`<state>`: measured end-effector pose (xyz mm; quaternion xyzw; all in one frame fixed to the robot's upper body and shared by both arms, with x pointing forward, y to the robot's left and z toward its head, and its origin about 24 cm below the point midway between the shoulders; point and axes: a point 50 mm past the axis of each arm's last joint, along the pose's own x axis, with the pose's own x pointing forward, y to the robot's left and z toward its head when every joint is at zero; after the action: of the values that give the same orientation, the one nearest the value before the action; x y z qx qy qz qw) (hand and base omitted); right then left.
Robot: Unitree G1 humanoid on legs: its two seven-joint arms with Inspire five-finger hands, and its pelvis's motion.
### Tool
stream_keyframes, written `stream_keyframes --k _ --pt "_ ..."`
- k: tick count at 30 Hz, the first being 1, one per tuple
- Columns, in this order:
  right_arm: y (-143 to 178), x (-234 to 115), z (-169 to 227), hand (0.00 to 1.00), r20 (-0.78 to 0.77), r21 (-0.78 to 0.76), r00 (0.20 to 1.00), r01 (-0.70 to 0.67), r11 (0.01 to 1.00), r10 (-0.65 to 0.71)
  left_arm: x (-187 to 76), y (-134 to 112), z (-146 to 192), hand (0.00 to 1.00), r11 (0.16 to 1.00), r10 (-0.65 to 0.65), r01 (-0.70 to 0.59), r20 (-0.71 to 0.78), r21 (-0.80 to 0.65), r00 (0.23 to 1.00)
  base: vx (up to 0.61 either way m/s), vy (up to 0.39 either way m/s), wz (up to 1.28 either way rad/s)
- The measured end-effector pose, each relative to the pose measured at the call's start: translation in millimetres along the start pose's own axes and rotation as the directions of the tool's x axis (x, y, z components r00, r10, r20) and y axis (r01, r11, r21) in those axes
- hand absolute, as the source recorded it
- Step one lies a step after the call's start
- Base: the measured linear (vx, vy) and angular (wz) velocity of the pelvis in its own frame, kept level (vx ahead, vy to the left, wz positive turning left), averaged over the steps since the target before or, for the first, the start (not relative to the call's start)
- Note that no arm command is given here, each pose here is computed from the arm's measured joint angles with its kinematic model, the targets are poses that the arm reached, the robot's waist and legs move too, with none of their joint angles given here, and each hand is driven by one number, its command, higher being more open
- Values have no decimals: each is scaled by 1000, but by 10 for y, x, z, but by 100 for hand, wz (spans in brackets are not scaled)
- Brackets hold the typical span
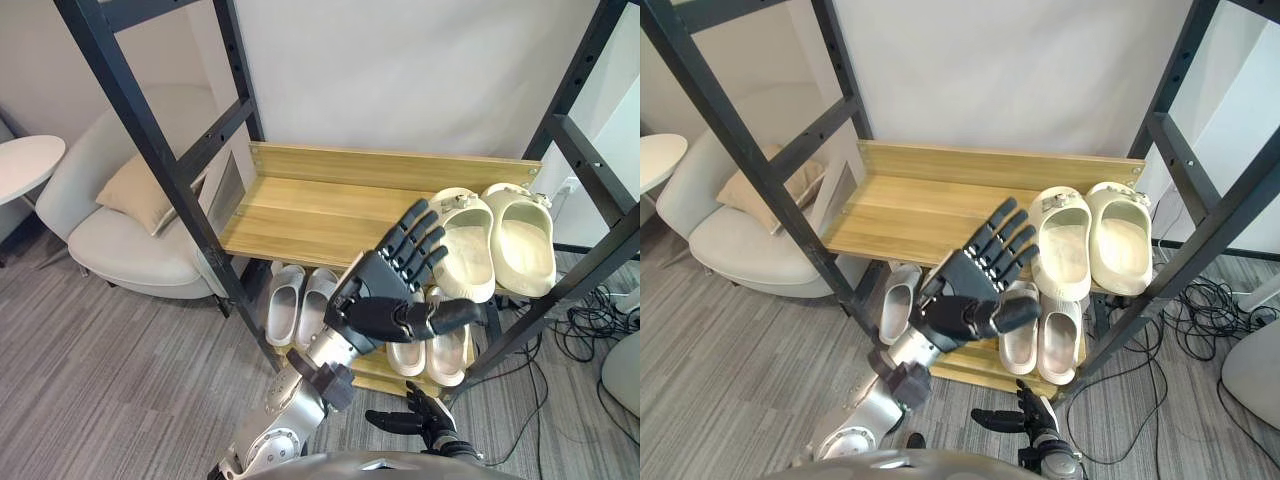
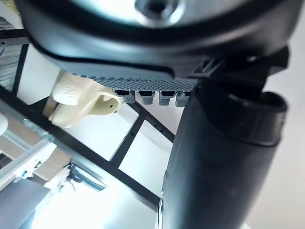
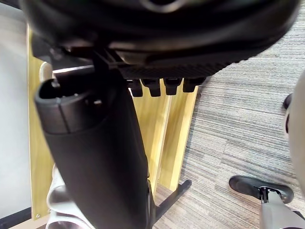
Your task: Organize the slippers on the shoe rack
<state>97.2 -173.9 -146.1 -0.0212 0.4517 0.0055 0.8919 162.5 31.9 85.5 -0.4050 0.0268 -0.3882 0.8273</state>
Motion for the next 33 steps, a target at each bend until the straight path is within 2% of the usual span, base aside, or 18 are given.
stream_keyframes --k 4,11,17,22,25,29,31,33 --pt "26 12 6 100 -2 -26 1000 -16 1000 16 -165 76 -123 100 1000 2 -4 -97 -14 995 -8 -3 5" --pt "38 9 -3 100 -5 -42 1000 -26 999 26 -576 363 -405 100 983 166 -179 -263 -27 950 -15 -1 6" --pt "42 11 2 100 -4 -41 999 -34 999 34 -859 488 -547 100 961 244 -273 -344 -35 906 0 -2 4" --pt "40 31 49 100 8 -47 999 -34 998 34 -1038 680 -634 100 938 335 -341 -407 61 850 -4 0 7" --pt "49 41 69 100 12 -61 999 -36 997 37 -1154 809 -673 100 914 405 -368 -441 170 801 0 0 0" --pt "53 46 81 100 16 -49 999 -32 998 33 -1335 1030 -748 100 838 546 -456 -448 300 708 0 0 0" --pt "62 50 88 100 18 -43 999 -31 999 31 -1506 1211 -775 100 743 669 -549 -427 381 609 0 0 0" --pt "70 53 92 100 19 -34 999 -25 999 26 -1618 1310 -781 100 679 733 -609 -410 410 542 0 0 0"
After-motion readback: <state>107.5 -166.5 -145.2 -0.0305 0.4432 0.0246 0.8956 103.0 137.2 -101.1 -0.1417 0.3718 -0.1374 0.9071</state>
